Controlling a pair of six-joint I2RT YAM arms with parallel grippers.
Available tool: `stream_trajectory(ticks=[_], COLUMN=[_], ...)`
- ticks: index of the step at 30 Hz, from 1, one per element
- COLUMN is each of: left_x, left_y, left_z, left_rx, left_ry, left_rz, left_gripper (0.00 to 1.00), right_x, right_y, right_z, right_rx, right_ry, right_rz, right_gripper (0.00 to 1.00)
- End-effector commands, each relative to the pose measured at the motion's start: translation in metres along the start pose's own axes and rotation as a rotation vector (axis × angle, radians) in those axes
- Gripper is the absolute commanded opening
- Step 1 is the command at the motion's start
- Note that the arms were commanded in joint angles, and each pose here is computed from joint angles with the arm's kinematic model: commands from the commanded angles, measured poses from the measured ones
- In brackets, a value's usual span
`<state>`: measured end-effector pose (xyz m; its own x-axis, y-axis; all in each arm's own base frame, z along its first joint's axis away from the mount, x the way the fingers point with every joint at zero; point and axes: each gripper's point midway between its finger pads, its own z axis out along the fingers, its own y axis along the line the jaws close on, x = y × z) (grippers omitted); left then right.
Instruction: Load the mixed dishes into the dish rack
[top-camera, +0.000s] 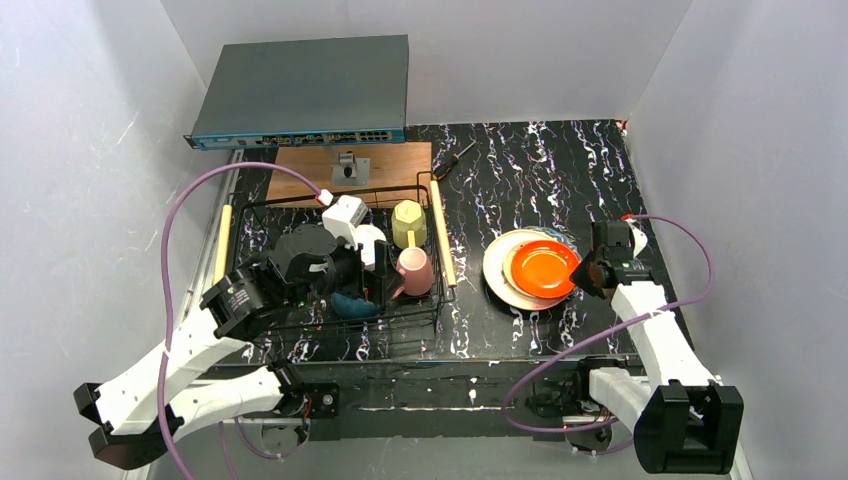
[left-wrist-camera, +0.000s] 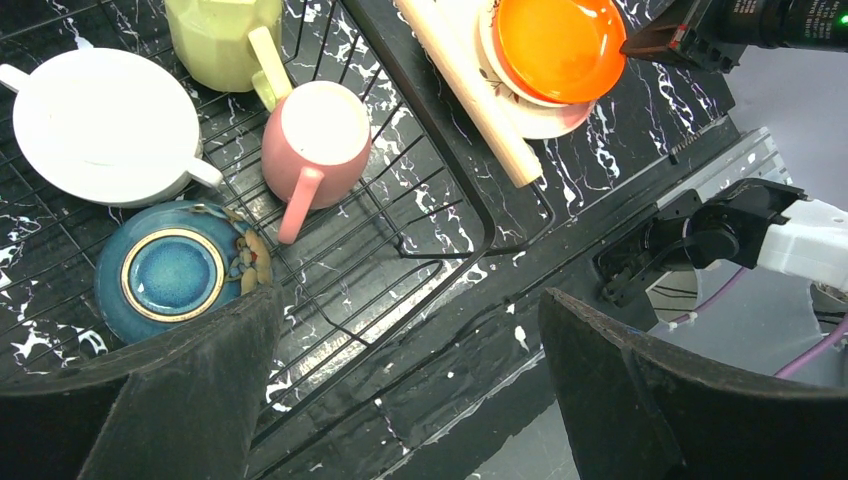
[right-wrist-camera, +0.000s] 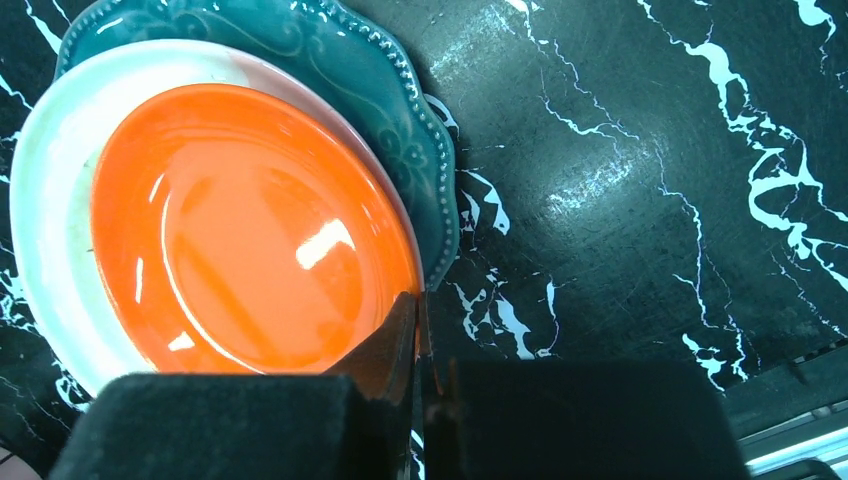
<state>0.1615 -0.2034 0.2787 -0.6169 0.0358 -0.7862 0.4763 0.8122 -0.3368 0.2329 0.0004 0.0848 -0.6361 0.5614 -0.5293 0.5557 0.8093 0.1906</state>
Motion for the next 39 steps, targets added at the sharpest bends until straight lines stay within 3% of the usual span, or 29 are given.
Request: stream_trajectory(ticks=[1,7,20,26,32,39], left_x=[0.002,0.003,0.005,0.006,0.005,0.004], left_y=[0.000,0.001,0.002,0.002,0.001,0.000], left_z=[-0.001,-0.002,-0.001,-0.001,0.000,0.000], left_rx=[0.012,0.008,0.006,0.007,0.009,0.009], left_ry=[-0.007,-0.011,-0.002,0.001,0.000,-0.002], left_rz=[0.005,0.005,0.006,0.006,0.008,0.007], left_gripper=[0.98,0.98,0.98,0.98,0.98,0.98], right_x=[0.001,0.003,0.000,-0.004,-0.006,-0.010], right_y=[0.003,0.015,0.020,0.017,0.019,0.019], right_z=[0.006,0.010,0.024,0.023,0.018,0.004], right_rx=[-0.015,-0.087,-0.082,-0.064,-0.086,-0.103], right_ry=[0.015,0.026,0.034,0.015,0.002,-0.018], right_rz=[-0.006,-0.037,-0.072,-0.076,-0.076,-0.070], right_gripper=[0.14,0.34,0.44,0.33,0.15,0.01])
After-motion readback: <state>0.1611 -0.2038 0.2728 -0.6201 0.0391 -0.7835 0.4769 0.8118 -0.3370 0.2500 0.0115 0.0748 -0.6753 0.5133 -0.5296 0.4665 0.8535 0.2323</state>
